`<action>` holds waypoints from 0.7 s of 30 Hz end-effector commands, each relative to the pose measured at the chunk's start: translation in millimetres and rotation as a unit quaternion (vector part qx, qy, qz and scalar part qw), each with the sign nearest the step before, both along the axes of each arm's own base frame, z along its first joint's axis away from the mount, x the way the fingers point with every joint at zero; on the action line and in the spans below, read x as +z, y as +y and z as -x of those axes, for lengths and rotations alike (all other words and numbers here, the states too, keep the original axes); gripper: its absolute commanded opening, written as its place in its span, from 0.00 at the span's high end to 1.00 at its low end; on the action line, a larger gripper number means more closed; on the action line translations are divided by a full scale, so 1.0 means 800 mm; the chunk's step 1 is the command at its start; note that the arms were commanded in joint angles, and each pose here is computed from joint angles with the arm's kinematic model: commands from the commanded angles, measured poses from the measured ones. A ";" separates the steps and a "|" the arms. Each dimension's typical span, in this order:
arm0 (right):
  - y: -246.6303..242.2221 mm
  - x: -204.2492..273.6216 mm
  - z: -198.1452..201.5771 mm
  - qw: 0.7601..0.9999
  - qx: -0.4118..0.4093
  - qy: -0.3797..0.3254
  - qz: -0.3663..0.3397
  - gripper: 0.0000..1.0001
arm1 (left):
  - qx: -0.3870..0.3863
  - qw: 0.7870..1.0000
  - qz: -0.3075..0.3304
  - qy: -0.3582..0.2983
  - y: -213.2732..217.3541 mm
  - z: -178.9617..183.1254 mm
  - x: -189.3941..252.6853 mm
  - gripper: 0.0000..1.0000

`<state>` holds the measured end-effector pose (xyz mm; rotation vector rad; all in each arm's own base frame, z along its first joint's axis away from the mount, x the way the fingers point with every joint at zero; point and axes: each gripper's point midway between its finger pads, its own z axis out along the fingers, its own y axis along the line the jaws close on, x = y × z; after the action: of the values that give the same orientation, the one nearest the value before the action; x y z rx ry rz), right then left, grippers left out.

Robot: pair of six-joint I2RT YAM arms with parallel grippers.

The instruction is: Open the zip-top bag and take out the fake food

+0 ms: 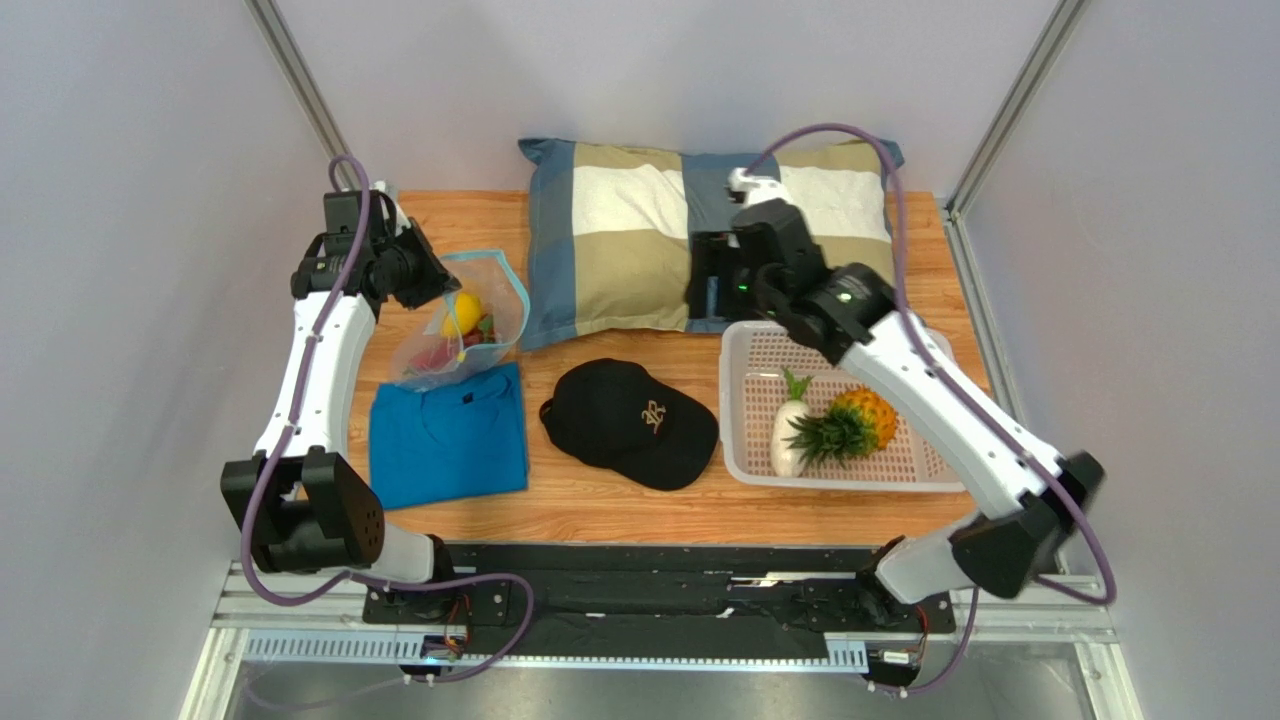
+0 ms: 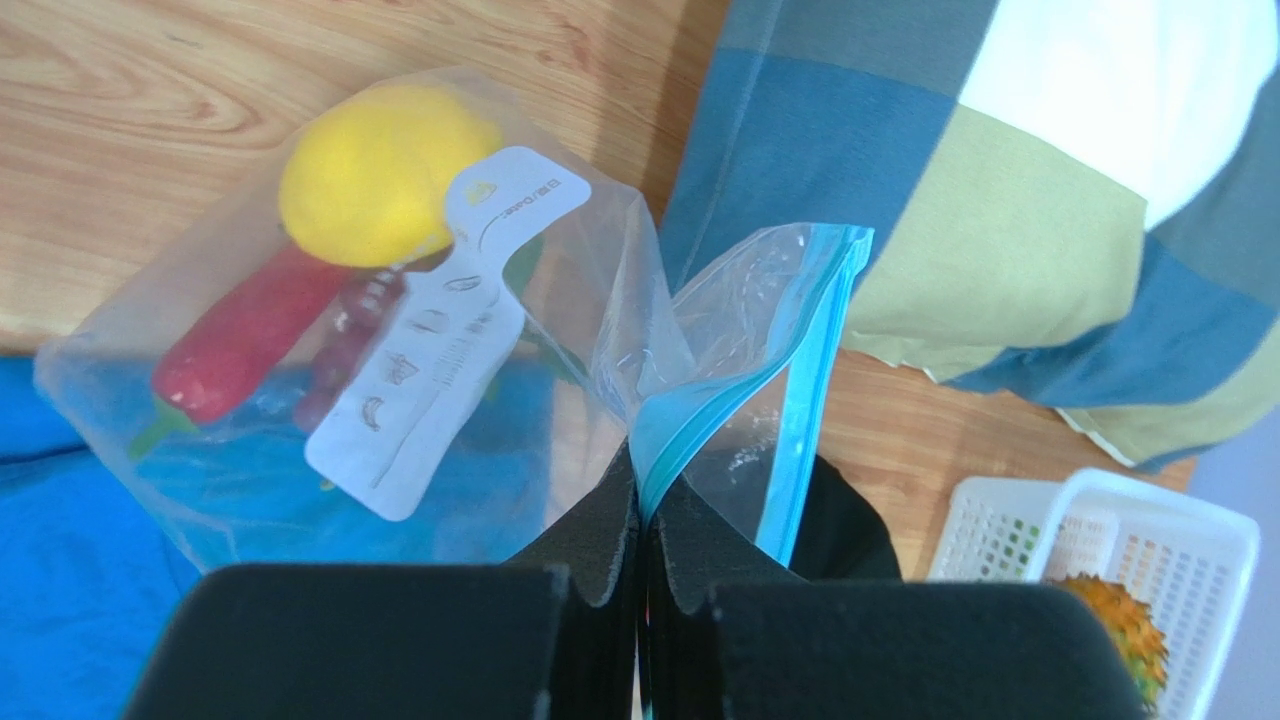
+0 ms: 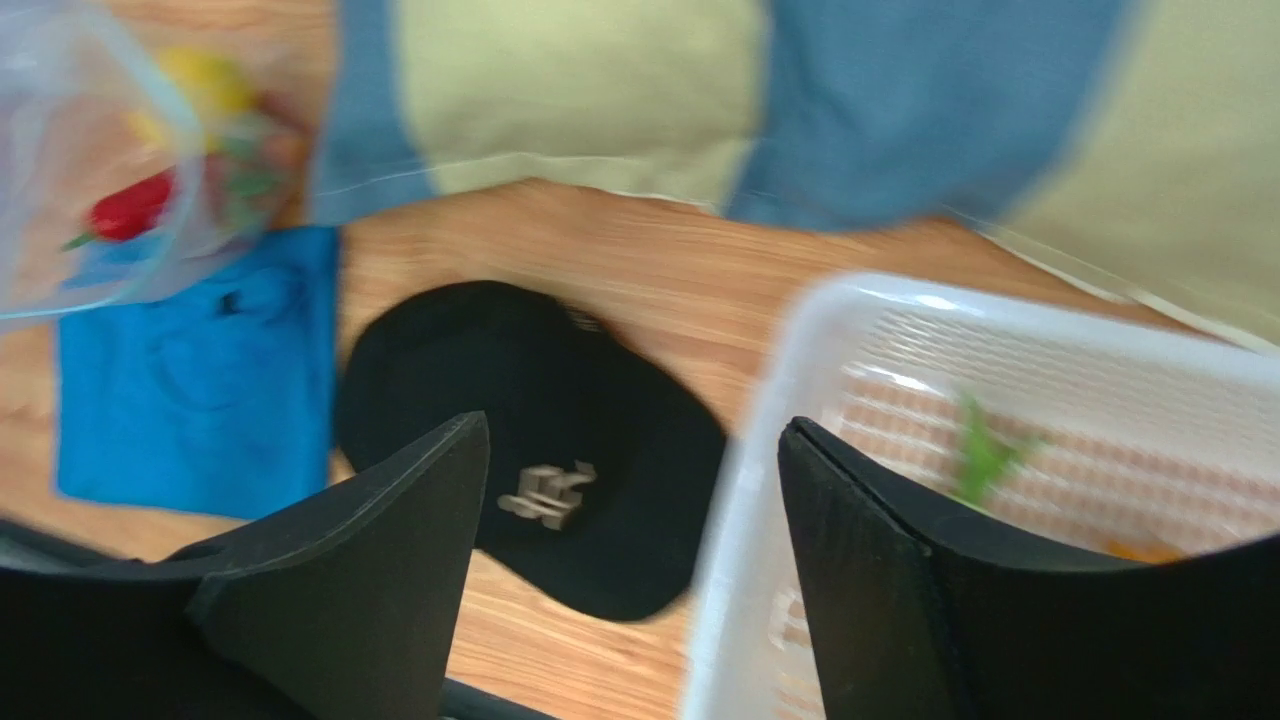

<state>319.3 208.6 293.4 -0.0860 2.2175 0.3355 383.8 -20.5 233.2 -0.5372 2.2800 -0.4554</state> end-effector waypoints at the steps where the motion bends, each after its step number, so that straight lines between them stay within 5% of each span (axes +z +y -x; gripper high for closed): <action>1: 0.157 0.035 -0.038 0.986 0.110 -0.070 -0.100 0.29 | -0.051 0.997 0.028 -0.055 -0.022 -0.002 0.032 1.00; 8: 0.339 0.026 -0.038 0.949 0.267 -0.083 -0.146 0.45 | -0.081 0.994 0.047 -0.059 -0.036 0.001 0.032 1.00; 9: 0.351 0.023 -0.040 0.945 0.276 -0.081 -0.156 0.56 | -0.082 0.994 0.049 -0.056 -0.037 0.000 0.028 1.00; 11: 0.383 0.012 -0.043 0.936 0.296 -0.081 -0.170 0.59 | -0.090 0.993 0.058 -0.054 -0.041 -0.001 0.025 1.00; 21: 0.441 -0.088 -0.059 0.934 0.316 -0.054 -0.157 0.79 | -0.106 0.990 0.071 -0.055 -0.048 -0.001 0.022 1.00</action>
<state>355.3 541.4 218.8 -0.6404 2.0297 0.9719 381.4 -54.6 240.1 -0.4009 2.2700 -0.6969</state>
